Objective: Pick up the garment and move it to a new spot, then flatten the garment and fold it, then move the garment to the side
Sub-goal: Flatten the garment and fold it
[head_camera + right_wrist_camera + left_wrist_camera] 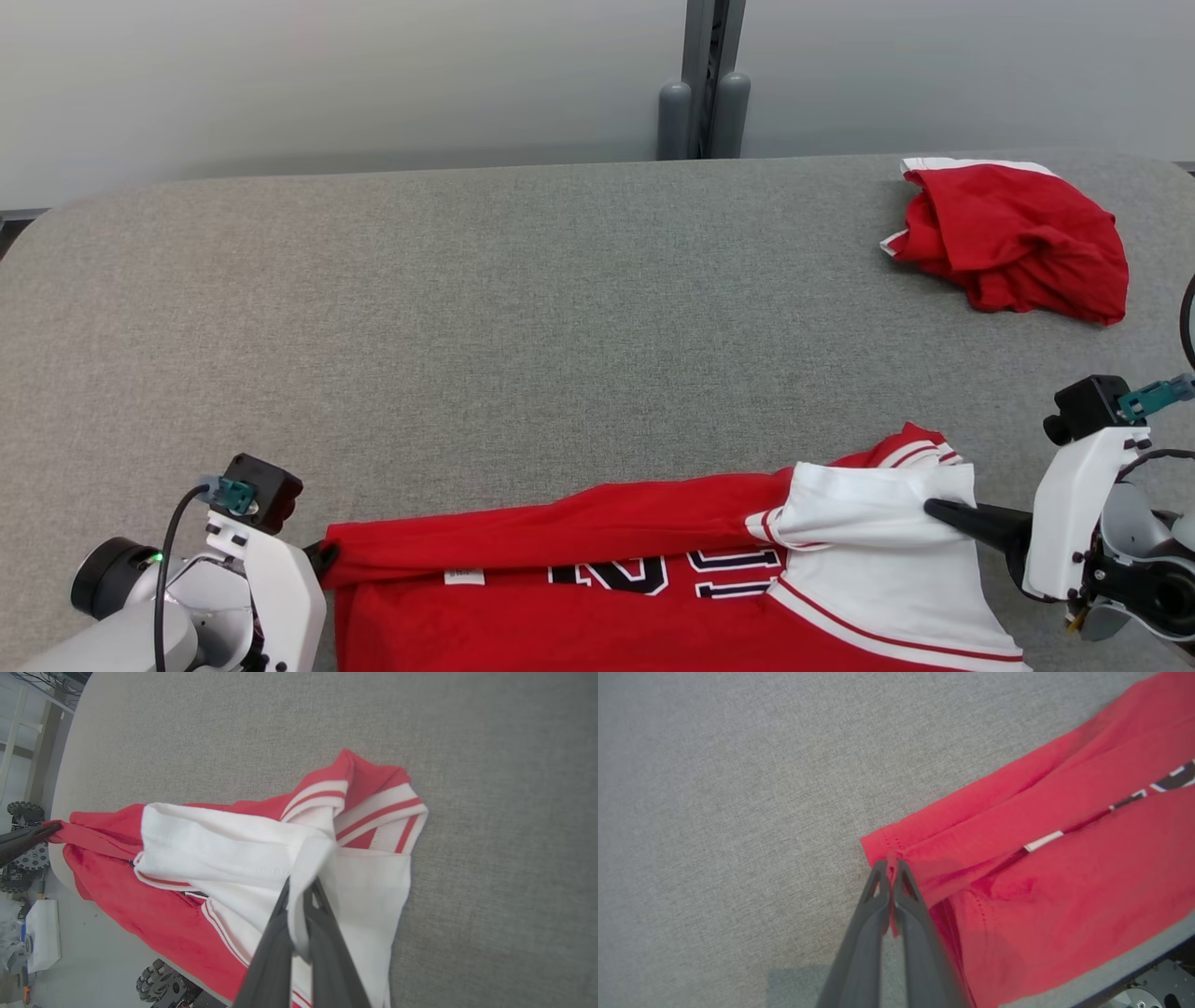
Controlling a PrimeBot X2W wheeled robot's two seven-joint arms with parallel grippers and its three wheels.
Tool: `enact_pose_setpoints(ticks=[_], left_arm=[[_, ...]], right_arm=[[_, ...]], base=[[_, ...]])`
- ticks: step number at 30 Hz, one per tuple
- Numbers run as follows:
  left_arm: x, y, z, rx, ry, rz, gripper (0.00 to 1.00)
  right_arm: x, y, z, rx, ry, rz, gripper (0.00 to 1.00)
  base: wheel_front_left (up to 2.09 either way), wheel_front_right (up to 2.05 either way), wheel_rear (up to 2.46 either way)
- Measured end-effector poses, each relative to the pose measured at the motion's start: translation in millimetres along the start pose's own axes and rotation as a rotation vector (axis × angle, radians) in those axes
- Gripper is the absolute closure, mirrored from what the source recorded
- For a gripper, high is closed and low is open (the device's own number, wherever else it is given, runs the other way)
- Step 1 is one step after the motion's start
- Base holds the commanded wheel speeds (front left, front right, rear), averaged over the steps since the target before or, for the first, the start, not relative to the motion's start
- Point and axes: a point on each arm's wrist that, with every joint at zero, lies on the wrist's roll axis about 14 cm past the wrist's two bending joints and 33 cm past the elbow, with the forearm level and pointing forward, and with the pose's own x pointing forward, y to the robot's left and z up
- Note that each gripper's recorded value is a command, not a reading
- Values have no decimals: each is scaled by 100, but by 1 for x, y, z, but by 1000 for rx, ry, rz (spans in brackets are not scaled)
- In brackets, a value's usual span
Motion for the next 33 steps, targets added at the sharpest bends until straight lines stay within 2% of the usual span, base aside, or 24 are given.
enact_pose_setpoints(ticks=[1,11,12,13,14,15,16,28,33], left_arm=[[0,0,0,-1,2,-1,100],[-4,-1,-2,-3,8,0,100],[-5,-1,-2,-3,9,0,100],[-5,-2,-2,-5,9,-2,100],[-6,-3,-3,-6,14,-4,70],[-6,-3,-5,-8,19,-6,32],[-6,-4,-6,-10,25,-8,0],[-25,-7,-23,-30,90,-7,0],[-32,-2,-15,-41,41,30,0]], right_arm=[[0,0,0,2,-1,2,97],[-3,4,-12,18,14,14,100],[-4,3,-15,19,20,14,96],[-5,3,-17,19,23,14,79],[-6,4,-18,20,22,17,58],[-7,4,-19,22,22,17,17],[-8,4,-20,22,21,16,0],[-27,1,-44,68,14,10,0],[-33,-1,-31,82,-91,3,0]], base=[[0,0,0],[0,0,0],[0,0,0],[0,0,0],[0,0,0],[0,0,0],[0,0,0],[0,0,0],[0,0,0]])
